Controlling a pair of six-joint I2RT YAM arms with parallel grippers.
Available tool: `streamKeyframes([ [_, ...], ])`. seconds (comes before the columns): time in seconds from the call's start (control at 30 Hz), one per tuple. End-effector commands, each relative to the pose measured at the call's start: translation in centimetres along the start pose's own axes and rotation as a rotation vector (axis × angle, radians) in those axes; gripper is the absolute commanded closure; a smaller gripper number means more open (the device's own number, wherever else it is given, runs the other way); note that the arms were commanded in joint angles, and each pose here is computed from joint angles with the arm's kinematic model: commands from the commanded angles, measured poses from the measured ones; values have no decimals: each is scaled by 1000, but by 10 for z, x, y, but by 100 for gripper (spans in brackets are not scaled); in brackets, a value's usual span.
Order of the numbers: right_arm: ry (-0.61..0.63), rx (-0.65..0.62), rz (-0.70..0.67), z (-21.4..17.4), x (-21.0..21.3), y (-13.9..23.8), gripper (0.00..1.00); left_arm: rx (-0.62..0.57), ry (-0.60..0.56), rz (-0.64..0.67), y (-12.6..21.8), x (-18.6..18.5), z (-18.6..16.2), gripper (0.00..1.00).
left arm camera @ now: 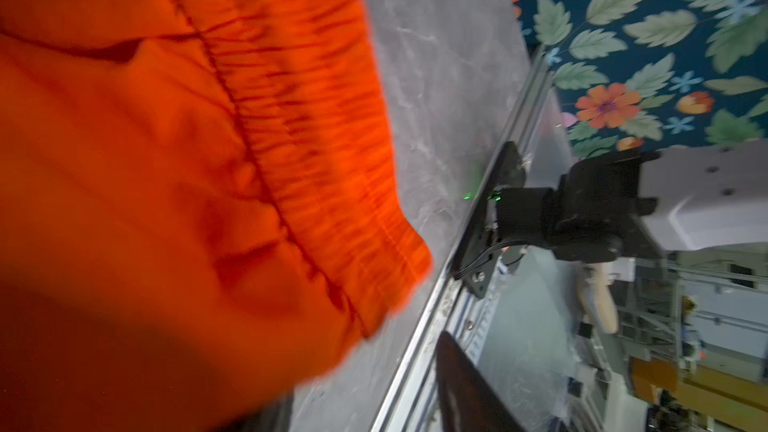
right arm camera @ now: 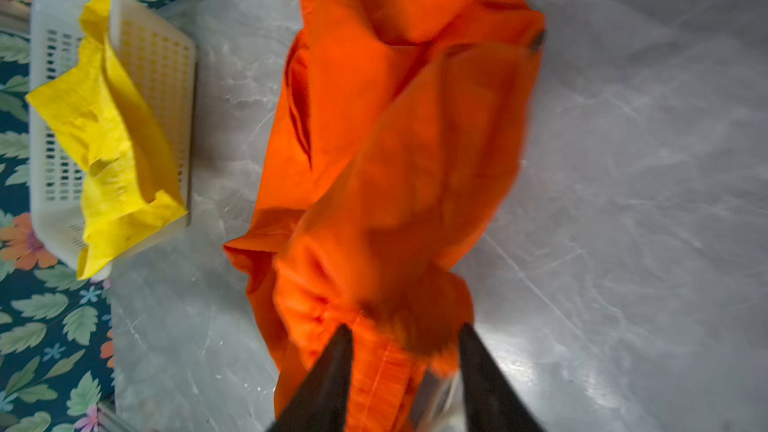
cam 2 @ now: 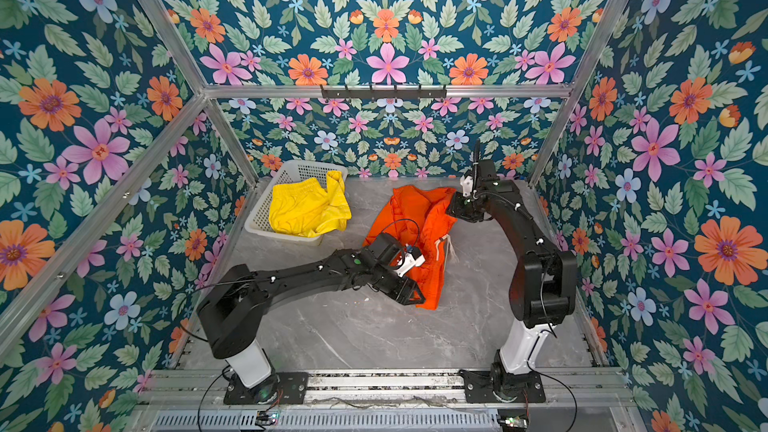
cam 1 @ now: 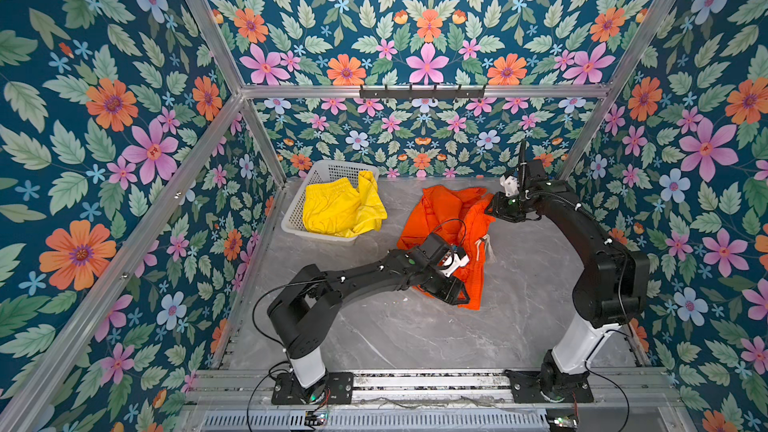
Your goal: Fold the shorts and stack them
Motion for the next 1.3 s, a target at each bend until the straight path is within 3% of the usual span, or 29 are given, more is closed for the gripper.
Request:
streamKeyframes([
  [0.0, 9, -14, -47, -1, -13, 27, 38, -148, 14, -131, 12, -25, 41, 32],
  [0.13, 20, -36, -137, -23, -15, 65, 32, -246, 38, -49, 39, -5, 65, 32],
  [0.23, -40, -9, -42, -60, 0, 69, 32, -236, -20, 30, 42, 6, 65, 36],
  [0.33, -136, 2, 107, -104, 17, 61, 32, -120, -235, 110, 31, 2, 42, 34],
  [0.43, -188, 28, 137, -142, 17, 52, 33, -62, -453, 123, 27, -6, 27, 35],
  [0.53, -263, 65, 175, -166, 11, 45, 33, -46, -727, 116, 22, -14, 16, 40],
  [0.63, -375, 24, 228, -175, -2, 45, 33, -22, -949, 100, 11, -23, 12, 41],
  [0.73, -461, -55, 267, -178, -16, 48, 33, 36, -1086, -7, -4, -32, 2, 42],
  [0.83, -506, -90, 280, -182, -25, 51, 33, 107, -1194, -22, -31, -37, -6, 42],
  [0.97, -515, -89, 280, -187, -27, 53, 33, 235, -1263, 2, -60, -31, -18, 40],
  [1.27, -548, -85, 300, -201, -24, 47, 33, 319, -1285, 74, -94, -2, -26, 34],
])
Point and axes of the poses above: each gripper's point midway between its finger pads, its own y axis back along the fingers, its own x axis along the line the jaws close on, z = x × y, the point moved 3 cm from there along y, back along the fingers, and after that the axes turned 14 degrees about y, right-handed, at the moved point
